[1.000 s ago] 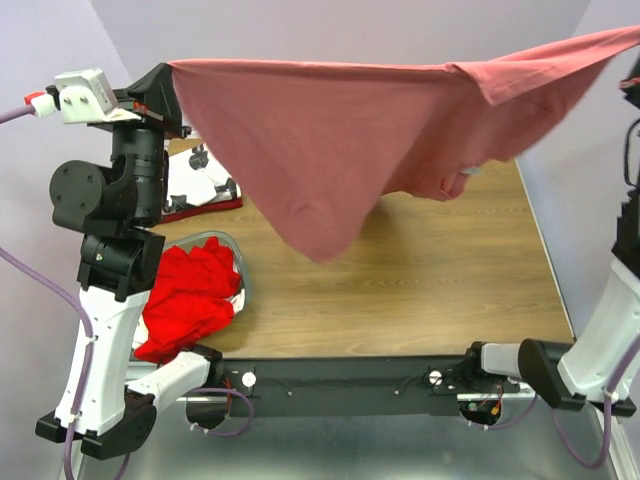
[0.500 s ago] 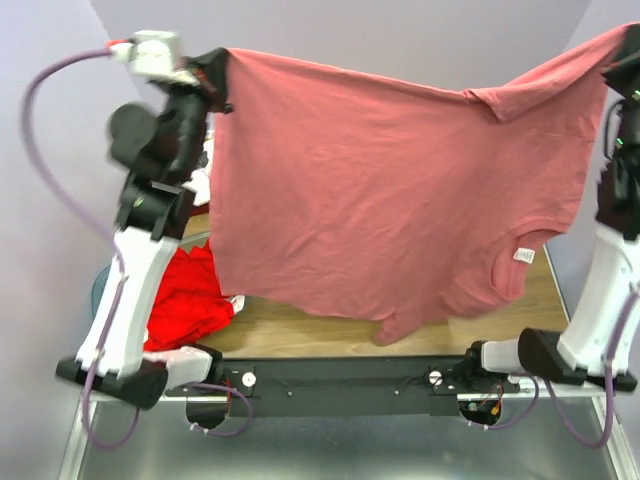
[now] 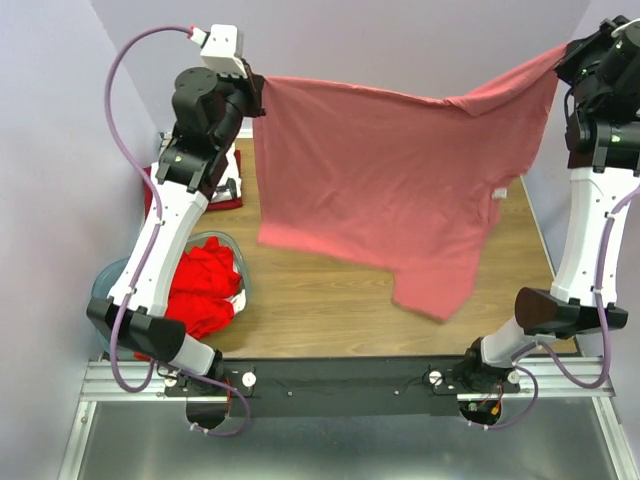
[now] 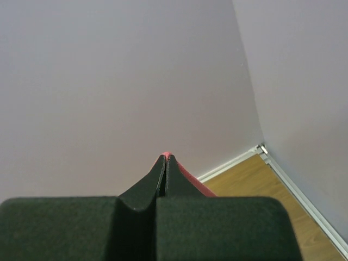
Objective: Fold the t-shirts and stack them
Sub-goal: Flatten the tshirt out
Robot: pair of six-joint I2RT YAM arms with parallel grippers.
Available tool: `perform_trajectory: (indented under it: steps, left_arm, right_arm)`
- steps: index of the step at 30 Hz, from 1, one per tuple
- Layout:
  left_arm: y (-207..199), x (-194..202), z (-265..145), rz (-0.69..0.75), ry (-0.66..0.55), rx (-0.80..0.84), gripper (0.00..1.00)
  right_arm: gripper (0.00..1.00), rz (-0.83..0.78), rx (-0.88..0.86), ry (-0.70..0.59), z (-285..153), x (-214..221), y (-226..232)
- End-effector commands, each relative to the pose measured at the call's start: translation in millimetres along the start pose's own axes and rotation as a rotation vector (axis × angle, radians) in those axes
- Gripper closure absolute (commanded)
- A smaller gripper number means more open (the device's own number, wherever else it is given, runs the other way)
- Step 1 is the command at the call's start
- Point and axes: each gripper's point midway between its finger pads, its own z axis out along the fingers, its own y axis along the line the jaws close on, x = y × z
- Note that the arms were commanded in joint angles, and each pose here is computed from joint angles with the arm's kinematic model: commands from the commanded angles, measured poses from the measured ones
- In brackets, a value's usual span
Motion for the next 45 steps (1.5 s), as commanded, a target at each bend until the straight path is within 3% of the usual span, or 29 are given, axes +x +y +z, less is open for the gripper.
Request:
perform_trajectory:
  steps: [1,8,15,26,31,34,37,40,41,45]
  left_arm:
    - [-10,-70,-34,0.005,-0.169,0.038,1.0]
    - [-23,-94,-75,-0.001,-0.246,0.107,1.0]
    - [-15,-139,-148,-0.006,-0.431,0.057,1.0]
    - [-21,-177,-177,0.049,-0.533,0.075,1.0]
    - [-30,-158,-153,0.071,-0.478,0.129,1.0]
    - [-26,-122,-117,0.07,-0.383,0.124,1.0]
    - [-12,-82,-78,0.074,-0.292,0.067,1.0]
    - [18,-27,-27,0.105,-0.202,-0.068,1.0]
    - [23,-10,-13,0.116,-0.165,-0.083,1.0]
    - [41,57,61,0.127,-0.029,-0.136,1.0]
  right_arm:
    - [0.99,0.013,-0.052,-0.157,-39,-63,12]
    - [1.0,0.001,-0.024,-0.266,-87,-103,5]
    - [1.0,-0.025,0.038,-0.428,-146,-158,-8]
    - [1.0,-0.019,0.083,-0.597,-181,-207,-13]
    - [0.99,-0.032,0.114,-0.588,-167,-201,-18]
    - [0.99,-0.043,0.129,-0.542,-139,-181,-20]
    - [1.0,-0.07,0.151,-0.431,-92,-138,-25]
    - [0.99,-0.115,0.182,-0.26,-19,-60,-37]
    - [0.99,-0.106,0.181,-0.272,-19,-62,-36]
    - [1.0,-0.145,0.263,-0.1,57,34,-62]
